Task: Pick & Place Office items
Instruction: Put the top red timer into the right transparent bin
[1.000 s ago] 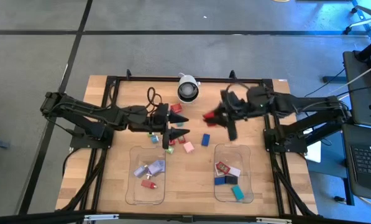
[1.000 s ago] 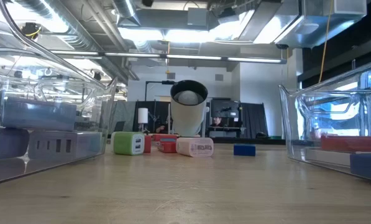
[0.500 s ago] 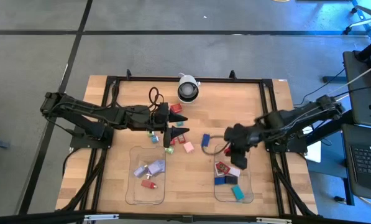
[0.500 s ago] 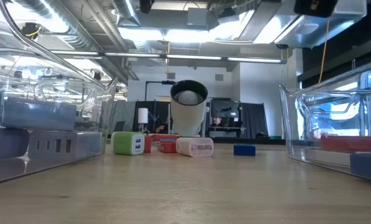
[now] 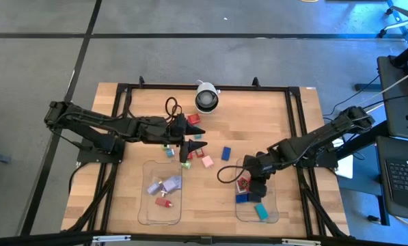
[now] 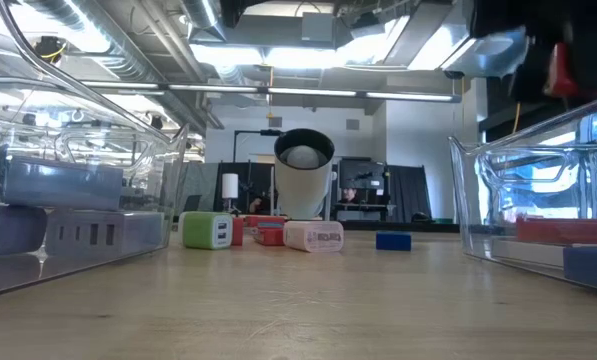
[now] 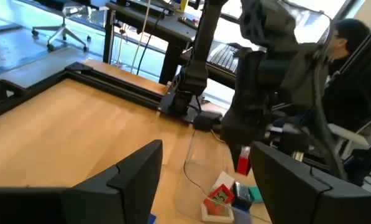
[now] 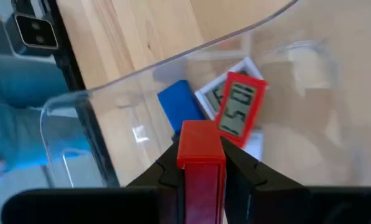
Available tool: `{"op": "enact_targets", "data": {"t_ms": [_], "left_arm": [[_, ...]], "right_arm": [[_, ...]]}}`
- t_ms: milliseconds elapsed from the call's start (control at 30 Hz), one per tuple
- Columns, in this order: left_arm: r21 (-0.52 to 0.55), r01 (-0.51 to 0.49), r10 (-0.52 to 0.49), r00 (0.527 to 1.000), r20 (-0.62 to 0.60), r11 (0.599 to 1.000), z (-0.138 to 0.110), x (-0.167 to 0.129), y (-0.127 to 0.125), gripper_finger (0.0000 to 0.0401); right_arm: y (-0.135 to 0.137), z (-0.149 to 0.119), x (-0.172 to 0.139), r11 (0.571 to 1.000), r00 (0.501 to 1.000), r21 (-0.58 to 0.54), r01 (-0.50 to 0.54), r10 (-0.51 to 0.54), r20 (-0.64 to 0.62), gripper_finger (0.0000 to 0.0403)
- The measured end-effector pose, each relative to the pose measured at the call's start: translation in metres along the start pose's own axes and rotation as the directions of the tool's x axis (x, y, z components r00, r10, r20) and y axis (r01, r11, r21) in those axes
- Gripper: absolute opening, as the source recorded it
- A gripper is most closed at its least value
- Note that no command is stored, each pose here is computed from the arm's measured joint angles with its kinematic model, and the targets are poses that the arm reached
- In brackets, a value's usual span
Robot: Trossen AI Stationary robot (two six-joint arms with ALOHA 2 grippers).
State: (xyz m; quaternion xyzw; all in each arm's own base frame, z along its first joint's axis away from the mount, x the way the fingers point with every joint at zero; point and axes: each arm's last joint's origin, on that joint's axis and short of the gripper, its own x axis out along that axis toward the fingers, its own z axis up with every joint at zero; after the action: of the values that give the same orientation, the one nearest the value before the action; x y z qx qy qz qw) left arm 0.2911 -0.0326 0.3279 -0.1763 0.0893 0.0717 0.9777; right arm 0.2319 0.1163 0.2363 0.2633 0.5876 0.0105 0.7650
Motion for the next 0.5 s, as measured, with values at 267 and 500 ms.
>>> {"op": "enact_targets", "data": {"t_ms": [267, 500], "left_arm": [[-0.012, -0.012, 0.012, 1.000, 0.005, 1.000, 0.001, 0.001, 0.003, 0.0241], [-0.016, -0.032, 0.032, 0.999, 0.012, 0.999, 0.004, 0.002, 0.009, 0.0238]], "right_arm": [[-0.012, -0.006, 0.021, 0.998, 1.000, 0.055, -0.004, 0.003, 0.013, 0.0071], [-0.018, -0.009, 0.034, 0.996, 0.999, 0.081, 0.039, -0.037, -0.020, 0.0072]]}}
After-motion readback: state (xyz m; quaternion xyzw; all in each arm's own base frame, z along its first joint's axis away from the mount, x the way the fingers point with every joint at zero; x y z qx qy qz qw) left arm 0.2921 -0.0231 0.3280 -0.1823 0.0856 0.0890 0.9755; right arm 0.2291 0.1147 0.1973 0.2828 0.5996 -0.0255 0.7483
